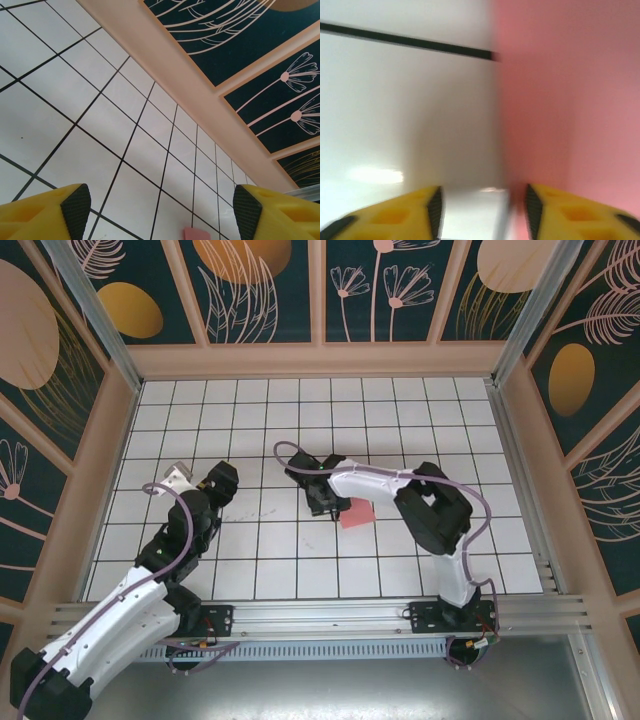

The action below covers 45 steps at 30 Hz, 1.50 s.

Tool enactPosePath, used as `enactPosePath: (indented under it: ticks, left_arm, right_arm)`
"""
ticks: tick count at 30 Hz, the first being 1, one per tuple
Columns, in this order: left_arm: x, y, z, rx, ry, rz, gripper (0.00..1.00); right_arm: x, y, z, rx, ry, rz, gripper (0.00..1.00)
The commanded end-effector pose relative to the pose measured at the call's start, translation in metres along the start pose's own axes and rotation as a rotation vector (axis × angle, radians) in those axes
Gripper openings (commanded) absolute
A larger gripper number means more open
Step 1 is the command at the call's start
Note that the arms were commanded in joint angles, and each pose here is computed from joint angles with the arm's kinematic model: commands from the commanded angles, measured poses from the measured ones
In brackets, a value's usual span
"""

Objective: Fold a paper plane with a square sheet of paper (pick it up from the middle)
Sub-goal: Turn over the paper at the center of the table.

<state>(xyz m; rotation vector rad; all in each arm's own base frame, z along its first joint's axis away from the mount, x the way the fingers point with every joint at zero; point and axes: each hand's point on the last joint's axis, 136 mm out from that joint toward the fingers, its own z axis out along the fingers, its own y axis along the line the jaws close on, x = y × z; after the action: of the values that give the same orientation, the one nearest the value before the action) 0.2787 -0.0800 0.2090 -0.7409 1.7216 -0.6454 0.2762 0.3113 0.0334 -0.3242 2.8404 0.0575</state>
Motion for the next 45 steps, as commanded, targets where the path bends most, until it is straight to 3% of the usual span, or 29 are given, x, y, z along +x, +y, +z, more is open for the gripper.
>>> enactPosePath:
  ticks: [1, 5, 9, 13, 19, 24, 32, 40, 45]
  left_arm:
    - [0.0, 0.008, 0.0, -0.029, -0.005, 0.018, 0.77]
    - [0.011, 0.002, 0.006, 0.003, 0.043, 0.03, 0.78]
    - [0.039, -0.016, 0.02, 0.068, 0.169, 0.061, 0.75]
    - [0.074, -0.036, 0.037, 0.124, 0.333, 0.091, 0.71]
    - [0.124, -0.055, 0.059, 0.166, 0.558, 0.105, 0.64]
    - [0.149, -0.064, 0.073, 0.19, 0.66, 0.09, 0.63]
    - [0.187, -0.087, 0.103, 0.23, 0.804, 0.098, 0.53]
    - [0.252, -0.117, 0.133, 0.32, 0.977, 0.11, 0.34]
    - [0.274, -0.12, 0.149, 0.355, 1.011, 0.098, 0.33]
  right_arm:
    - [-0.025, 0.048, -0.056, -0.396, -0.093, 0.04, 0.64]
    - [-0.029, 0.028, -0.079, -0.615, -0.155, 0.164, 0.58]
    - [-0.027, -0.01, -0.073, -0.7, -0.188, 0.297, 0.24]
    - [-0.013, -0.015, -0.062, -0.806, -0.135, 0.321, 0.07]
    - [0.014, -0.028, -0.016, -0.765, -0.032, 0.419, 0.07]
    - [0.032, -0.043, 0.016, -0.67, 0.048, 0.555, 0.06]
    - [0.055, -0.037, 0.027, -0.739, 0.112, 0.856, 0.08]
    - [0.056, -0.035, 0.031, -0.695, 0.127, 0.843, 0.09]
    - [0.058, -0.033, 0.032, -0.704, 0.144, 0.834, 0.1]
